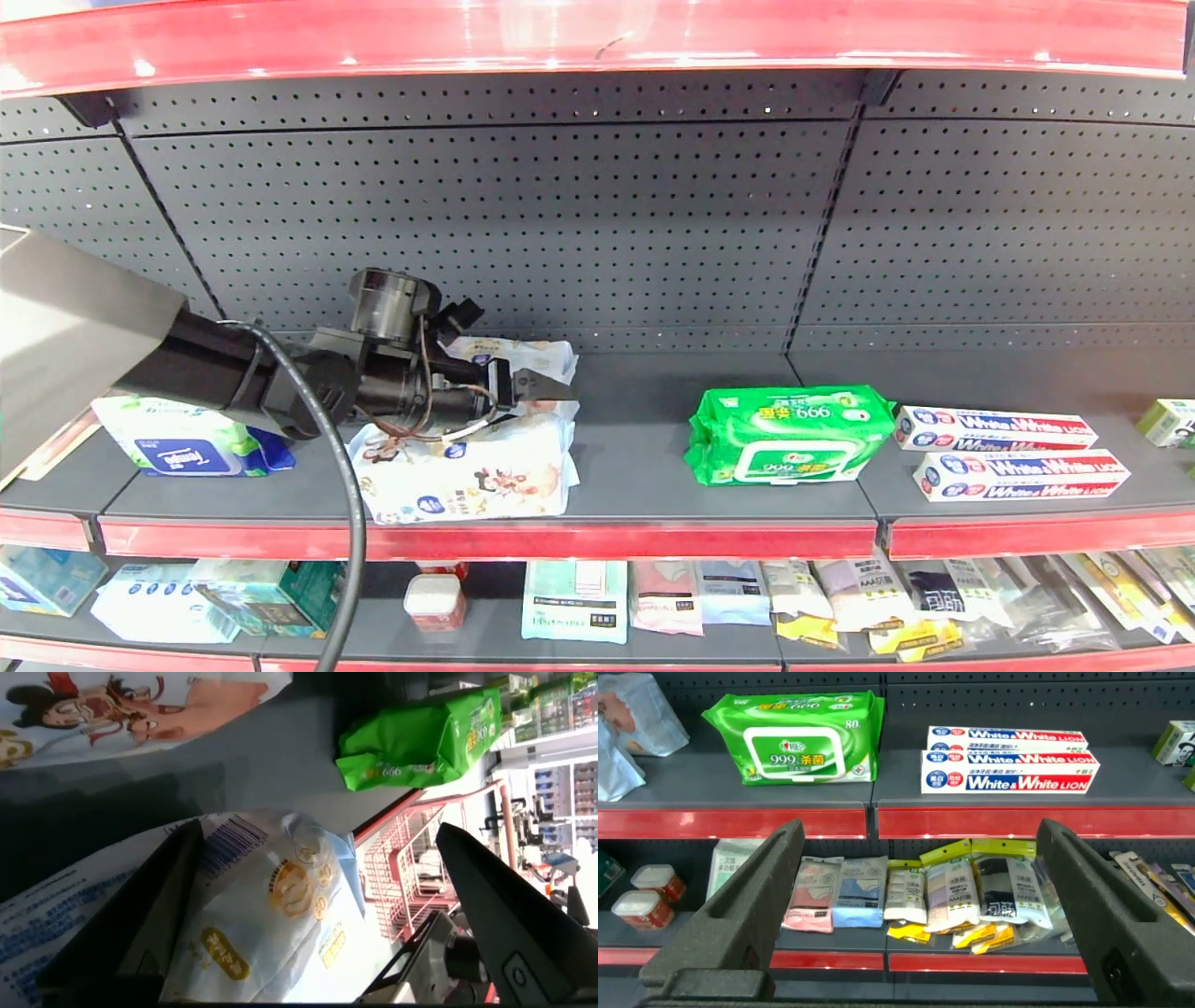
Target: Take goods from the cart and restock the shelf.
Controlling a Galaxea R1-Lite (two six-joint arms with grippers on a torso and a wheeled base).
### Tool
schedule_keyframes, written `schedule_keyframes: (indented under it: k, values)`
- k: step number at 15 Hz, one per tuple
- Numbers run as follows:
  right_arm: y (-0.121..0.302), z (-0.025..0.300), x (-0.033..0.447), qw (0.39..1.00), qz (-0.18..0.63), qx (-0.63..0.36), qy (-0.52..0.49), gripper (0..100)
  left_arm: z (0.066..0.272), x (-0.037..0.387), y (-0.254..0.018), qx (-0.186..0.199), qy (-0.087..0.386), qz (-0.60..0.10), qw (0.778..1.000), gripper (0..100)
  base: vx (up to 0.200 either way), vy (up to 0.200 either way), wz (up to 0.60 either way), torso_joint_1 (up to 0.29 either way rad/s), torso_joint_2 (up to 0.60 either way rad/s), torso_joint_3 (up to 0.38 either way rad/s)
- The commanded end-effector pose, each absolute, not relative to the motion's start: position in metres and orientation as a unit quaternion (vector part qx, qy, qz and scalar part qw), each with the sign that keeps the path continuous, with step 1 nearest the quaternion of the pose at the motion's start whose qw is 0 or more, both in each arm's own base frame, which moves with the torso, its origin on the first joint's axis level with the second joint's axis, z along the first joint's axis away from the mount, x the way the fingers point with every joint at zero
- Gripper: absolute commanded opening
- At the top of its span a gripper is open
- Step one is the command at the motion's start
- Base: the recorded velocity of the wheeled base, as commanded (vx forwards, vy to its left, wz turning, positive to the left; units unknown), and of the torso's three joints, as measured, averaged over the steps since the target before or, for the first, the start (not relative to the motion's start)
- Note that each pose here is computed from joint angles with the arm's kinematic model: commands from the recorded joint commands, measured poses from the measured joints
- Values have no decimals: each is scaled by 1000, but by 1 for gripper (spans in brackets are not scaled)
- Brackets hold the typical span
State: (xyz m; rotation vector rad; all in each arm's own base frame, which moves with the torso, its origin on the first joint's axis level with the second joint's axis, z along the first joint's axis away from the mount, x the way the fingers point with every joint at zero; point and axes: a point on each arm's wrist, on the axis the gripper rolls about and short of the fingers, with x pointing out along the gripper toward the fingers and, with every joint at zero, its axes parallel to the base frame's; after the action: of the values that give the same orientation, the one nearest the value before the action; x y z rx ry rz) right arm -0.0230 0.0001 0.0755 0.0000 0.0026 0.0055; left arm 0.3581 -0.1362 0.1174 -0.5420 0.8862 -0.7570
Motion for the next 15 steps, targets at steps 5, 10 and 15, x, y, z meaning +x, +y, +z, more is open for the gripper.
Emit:
schedule_keyframes:
  k: [5,10,15]
  values:
    - [0,75,-23,1000,3,0,2,100,119,356,-136,-255,415,-363,794,100,0,0,0,0,0,0]
    - [0,75,-23,1000,3,0,2,100,118,353,-135,-256,419,-362,793,100,0,0,0,0,0,0]
    - [0,75,-23,1000,3,0,2,100,119,349,-134,-258,424,-366,787,100,0,0,0,0,0,0]
